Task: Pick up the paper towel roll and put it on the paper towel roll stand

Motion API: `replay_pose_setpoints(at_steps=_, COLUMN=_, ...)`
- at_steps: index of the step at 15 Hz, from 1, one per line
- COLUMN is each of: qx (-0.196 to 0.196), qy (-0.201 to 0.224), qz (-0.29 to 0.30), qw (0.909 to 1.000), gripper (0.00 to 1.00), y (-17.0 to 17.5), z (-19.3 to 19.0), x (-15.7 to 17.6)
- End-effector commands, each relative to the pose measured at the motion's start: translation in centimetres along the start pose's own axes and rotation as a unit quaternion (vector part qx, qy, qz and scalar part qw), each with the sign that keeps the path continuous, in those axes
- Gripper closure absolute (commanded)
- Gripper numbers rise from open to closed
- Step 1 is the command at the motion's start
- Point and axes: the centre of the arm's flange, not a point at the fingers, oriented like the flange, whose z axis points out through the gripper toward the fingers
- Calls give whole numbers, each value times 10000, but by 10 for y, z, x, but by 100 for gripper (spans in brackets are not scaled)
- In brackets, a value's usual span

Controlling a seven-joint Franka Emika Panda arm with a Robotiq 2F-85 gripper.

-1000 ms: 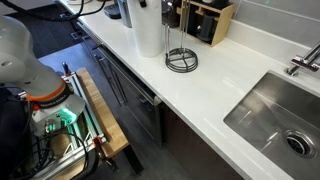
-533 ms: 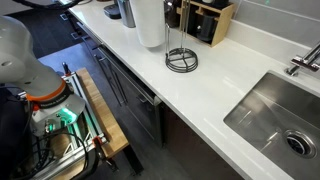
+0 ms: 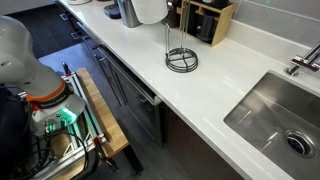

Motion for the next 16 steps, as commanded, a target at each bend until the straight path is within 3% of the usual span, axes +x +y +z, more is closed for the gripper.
replay_pose_setpoints(at_steps=1, qx=-3, qy=3, qz=-5, qw=10000, gripper=56, y=0, z=-1, x=0)
replay_pose_setpoints(at_steps=2, qx=-10, qy=-6, qz=-9, qw=10000, gripper=56, y=0, z=1, x=0)
replay_pose_setpoints(at_steps=3, qx=-19, qy=-21, qz=-11, qw=10000, gripper=81, y=0, z=2, x=1)
replay_pose_setpoints(at_steps=7, qx=60, qy=98, qz=-137, qw=9998, gripper=81, y=-3, z=-24, x=23)
replay_pose_setpoints(at_steps=16, qx=117, qy=787, qz=-291, qw=9964, gripper=81, y=12, z=-136, x=80)
